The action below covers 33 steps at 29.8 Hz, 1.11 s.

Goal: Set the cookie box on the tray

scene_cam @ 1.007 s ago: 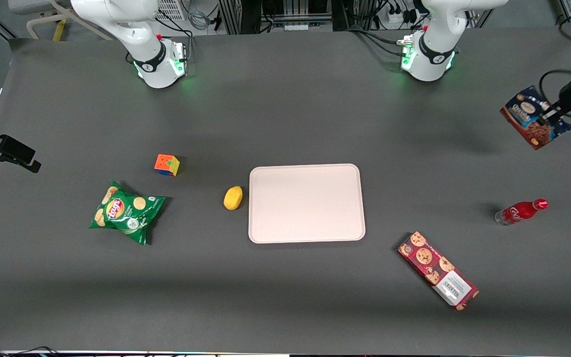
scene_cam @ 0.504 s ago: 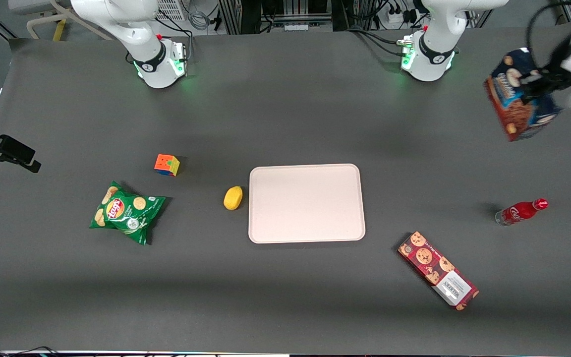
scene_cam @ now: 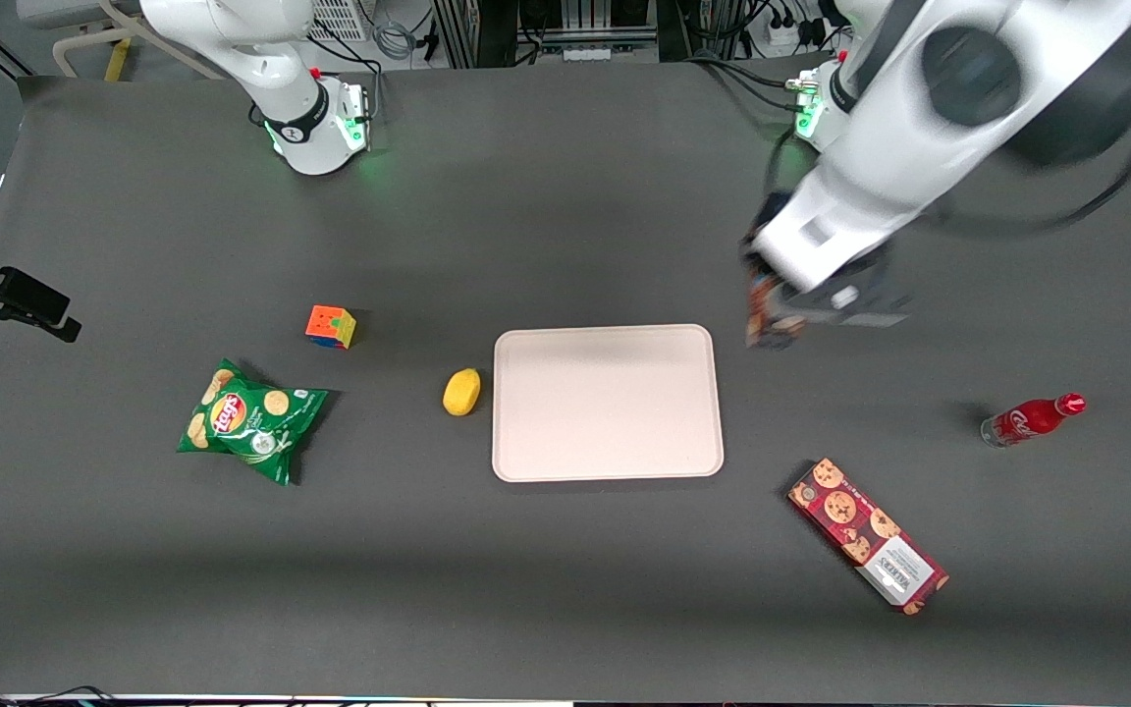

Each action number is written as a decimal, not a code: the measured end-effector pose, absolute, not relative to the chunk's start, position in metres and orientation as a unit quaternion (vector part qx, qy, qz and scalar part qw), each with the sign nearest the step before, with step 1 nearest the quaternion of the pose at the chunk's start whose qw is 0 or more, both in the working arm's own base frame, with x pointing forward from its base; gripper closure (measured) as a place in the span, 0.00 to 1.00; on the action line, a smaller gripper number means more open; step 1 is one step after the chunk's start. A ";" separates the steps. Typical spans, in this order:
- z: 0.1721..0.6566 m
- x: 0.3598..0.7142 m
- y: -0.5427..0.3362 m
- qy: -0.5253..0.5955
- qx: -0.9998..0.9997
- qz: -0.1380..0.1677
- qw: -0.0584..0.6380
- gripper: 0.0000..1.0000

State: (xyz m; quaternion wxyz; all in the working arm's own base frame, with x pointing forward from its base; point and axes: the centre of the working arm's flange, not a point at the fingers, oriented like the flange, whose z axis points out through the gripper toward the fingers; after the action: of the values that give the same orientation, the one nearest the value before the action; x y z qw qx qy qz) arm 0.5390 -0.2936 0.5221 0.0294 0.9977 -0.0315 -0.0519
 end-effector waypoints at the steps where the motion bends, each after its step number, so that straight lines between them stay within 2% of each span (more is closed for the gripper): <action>1: 0.505 0.543 -0.300 -0.032 0.998 -0.051 0.030 0.87; 9: 0.363 0.558 -0.319 -0.016 0.999 -0.035 0.038 0.87; 13: 0.317 0.555 -0.319 0.002 0.998 -0.038 0.040 0.87; 17: 0.297 0.555 -0.320 0.008 0.998 -0.037 0.041 0.87; 33: 0.266 0.563 -0.319 -0.006 0.999 -0.013 0.037 0.87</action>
State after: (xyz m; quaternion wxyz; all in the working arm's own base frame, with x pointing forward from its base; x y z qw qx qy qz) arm 0.5635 -0.3191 0.2662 0.0371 0.9992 -0.0060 -0.0134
